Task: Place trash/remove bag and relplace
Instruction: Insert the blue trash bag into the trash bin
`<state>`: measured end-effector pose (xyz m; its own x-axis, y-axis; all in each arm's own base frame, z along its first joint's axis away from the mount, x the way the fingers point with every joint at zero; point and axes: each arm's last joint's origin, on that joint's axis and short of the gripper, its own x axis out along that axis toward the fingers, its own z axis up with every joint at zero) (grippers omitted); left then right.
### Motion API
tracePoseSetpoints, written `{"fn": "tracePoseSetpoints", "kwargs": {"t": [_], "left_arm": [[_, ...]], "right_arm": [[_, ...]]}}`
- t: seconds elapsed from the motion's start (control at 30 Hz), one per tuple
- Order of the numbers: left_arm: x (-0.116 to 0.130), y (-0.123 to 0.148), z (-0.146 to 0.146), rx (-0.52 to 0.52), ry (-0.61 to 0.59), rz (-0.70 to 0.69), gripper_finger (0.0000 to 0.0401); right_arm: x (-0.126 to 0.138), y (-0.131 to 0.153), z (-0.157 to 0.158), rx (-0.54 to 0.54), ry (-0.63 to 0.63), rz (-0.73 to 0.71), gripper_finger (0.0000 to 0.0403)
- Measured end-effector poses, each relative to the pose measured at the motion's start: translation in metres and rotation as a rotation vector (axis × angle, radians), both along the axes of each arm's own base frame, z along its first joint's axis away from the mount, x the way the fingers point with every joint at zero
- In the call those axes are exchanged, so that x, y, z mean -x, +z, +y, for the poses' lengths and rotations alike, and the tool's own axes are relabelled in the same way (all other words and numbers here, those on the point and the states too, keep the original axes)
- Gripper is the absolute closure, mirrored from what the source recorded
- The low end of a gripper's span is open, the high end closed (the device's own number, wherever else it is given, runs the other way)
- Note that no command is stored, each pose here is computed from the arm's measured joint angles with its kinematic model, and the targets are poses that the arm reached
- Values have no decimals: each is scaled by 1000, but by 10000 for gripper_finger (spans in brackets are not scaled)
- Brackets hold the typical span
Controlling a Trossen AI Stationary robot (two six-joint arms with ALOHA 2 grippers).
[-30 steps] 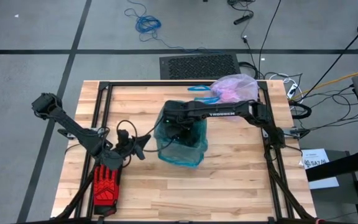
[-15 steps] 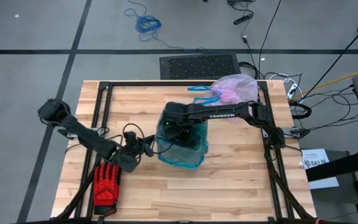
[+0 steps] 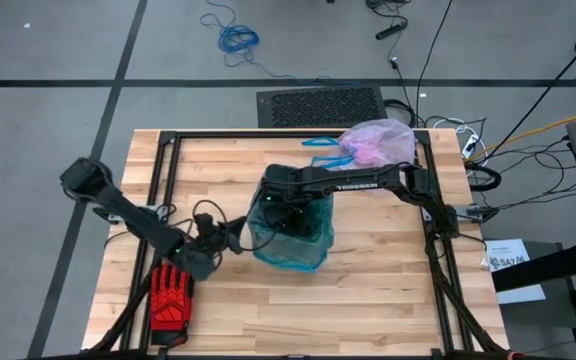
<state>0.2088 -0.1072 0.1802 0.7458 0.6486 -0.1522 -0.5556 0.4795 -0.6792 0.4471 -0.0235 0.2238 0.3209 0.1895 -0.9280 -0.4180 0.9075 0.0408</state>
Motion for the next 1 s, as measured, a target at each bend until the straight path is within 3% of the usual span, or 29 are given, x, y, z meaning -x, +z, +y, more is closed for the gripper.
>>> {"fn": "tracePoseSetpoints", "kwargs": {"t": [0.13,0.33,0.53,0.77,0.87,1.0], "left_arm": [[11,6,7,21,20,1,401],[31,-6,22,100,102,-6,401],[52,-14,29,105,186,-78,401],[52,-14,25,114,173,-110,401],[51,-14,25,87,169,-81,401],[44,-13,24,17,114,74,401]], "right_arm": [[0,0,0,0,0,0,403],[0,0,0,0,1,2,403],[1,0,1,-1,3,13,403],[1,0,3,7,29,8,403],[1,0,7,10,47,7,403],[1,0,12,10,58,7,403]]}}
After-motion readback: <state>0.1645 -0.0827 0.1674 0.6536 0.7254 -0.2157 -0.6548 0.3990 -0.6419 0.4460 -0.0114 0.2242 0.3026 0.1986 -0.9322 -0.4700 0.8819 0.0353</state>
